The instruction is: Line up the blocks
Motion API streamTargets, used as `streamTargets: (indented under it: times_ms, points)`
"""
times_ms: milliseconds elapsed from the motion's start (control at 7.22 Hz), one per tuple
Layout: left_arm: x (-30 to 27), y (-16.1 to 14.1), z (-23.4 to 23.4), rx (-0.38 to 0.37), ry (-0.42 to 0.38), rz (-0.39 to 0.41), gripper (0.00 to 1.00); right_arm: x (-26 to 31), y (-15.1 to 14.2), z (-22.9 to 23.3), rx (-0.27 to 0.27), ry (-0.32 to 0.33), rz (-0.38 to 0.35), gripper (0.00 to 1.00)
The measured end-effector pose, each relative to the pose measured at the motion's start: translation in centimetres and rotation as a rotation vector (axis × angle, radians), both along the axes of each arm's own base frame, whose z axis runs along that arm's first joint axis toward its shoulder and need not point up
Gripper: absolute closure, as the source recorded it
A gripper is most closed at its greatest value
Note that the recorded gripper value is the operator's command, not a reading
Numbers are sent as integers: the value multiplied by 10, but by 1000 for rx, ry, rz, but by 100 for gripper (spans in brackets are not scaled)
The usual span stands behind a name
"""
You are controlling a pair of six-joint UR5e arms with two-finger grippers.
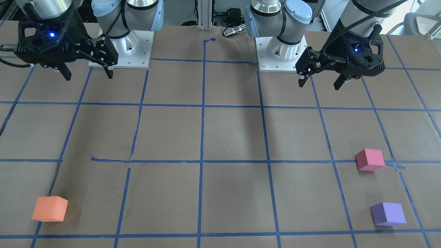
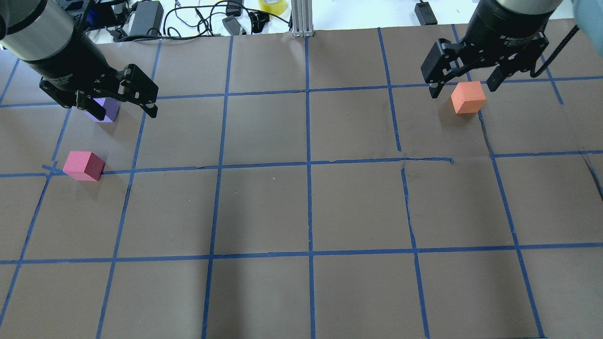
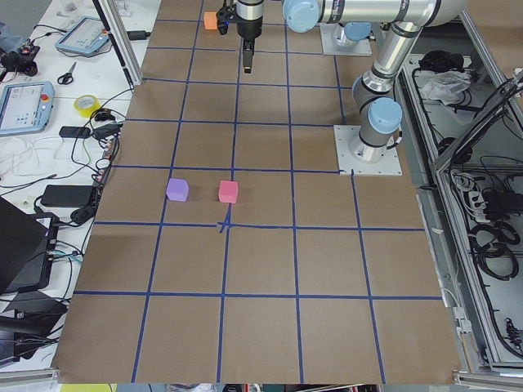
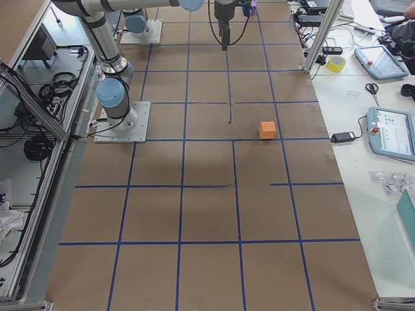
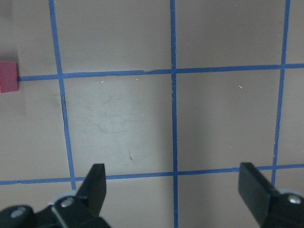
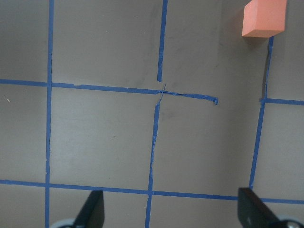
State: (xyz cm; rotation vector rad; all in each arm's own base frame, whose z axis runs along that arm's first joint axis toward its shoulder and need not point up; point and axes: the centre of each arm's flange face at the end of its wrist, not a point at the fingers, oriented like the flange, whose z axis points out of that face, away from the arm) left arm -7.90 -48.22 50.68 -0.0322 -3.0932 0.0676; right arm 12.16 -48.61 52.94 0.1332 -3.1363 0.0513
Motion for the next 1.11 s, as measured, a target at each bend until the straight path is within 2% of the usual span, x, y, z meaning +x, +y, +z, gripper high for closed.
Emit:
streamTargets:
  times_ms: [1108]
  points:
    - [2,1,-3,6,-1,-1,0,0,-4,-5,0,2,10,0]
